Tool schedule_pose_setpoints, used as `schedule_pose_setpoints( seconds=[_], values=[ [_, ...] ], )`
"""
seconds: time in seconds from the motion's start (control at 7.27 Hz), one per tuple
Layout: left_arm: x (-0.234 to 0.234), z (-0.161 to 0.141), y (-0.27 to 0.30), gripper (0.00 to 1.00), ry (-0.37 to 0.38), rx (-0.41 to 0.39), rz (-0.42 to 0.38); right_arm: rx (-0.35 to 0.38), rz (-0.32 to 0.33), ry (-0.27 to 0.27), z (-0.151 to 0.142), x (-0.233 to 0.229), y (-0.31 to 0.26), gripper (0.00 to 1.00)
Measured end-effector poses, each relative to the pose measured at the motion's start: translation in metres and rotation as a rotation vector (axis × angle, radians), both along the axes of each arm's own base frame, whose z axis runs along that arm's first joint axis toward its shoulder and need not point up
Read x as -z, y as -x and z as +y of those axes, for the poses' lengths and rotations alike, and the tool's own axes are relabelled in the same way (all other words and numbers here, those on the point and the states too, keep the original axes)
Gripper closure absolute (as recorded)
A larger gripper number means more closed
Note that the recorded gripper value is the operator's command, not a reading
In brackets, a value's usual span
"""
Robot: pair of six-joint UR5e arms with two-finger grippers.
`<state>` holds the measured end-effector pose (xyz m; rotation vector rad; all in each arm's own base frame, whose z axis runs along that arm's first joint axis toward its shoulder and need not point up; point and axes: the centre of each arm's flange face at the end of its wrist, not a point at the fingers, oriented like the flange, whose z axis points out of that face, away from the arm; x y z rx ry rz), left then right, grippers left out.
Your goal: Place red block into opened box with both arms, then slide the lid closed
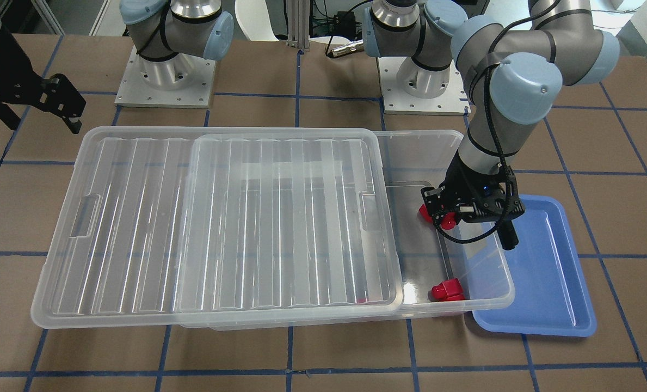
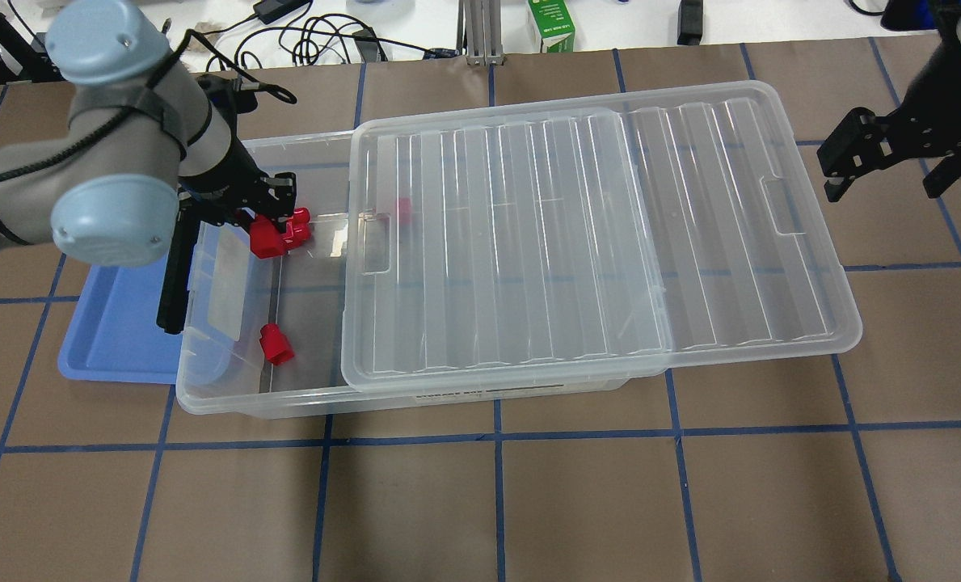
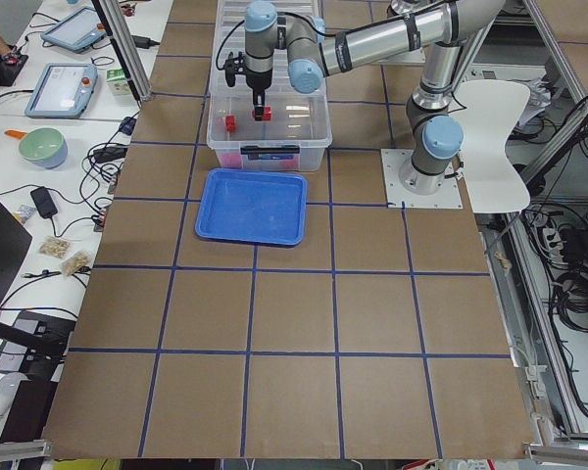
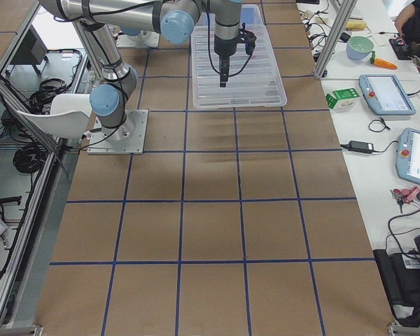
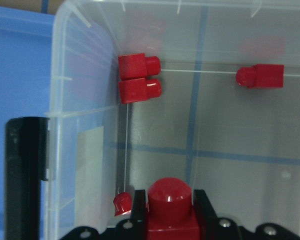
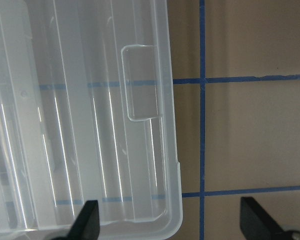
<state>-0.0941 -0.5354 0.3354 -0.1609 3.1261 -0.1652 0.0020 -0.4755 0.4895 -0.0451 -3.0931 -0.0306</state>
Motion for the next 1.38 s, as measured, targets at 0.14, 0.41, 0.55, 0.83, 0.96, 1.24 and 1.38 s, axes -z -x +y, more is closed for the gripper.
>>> schedule_pose_setpoints(
  seconds=[0.14, 0.41, 0.55, 0.83, 0.96, 1.24, 1.38],
  values=[
    [0.013, 0.003, -0.001, 0.90, 0.006, -0.001, 0.000, 0.000, -0.001, -0.009, 0.001, 0.003, 0.000, 0.00],
    [0.031, 0.004, 0.000, 0.27, -0.013, -0.009, 0.011, 0.000, -0.009, -0.025, -0.001, 0.011, 0.000, 0.00],
    [0.038, 0.003, 0.001, 0.08, -0.025, -0.009, 0.024, -0.001, -0.010, -0.029, -0.002, 0.012, 0.001, 0.00],
    [0.041, -0.001, 0.001, 0.00, -0.028, -0.006, 0.035, -0.005, -0.008, -0.031, -0.002, 0.013, 0.002, 0.00],
    [0.033, -0.004, -0.001, 0.00, -0.012, -0.006, 0.034, -0.005, -0.010, -0.031, -0.002, 0.013, 0.002, 0.00],
    [-0.016, -0.023, -0.003, 0.00, 0.018, -0.004, 0.029, -0.004, -0.012, -0.031, -0.002, 0.013, 0.002, 0.00],
    [-0.047, -0.030, -0.001, 0.00, 0.021, 0.001, 0.027, -0.005, -0.012, -0.029, -0.002, 0.012, 0.001, 0.00]
  ],
)
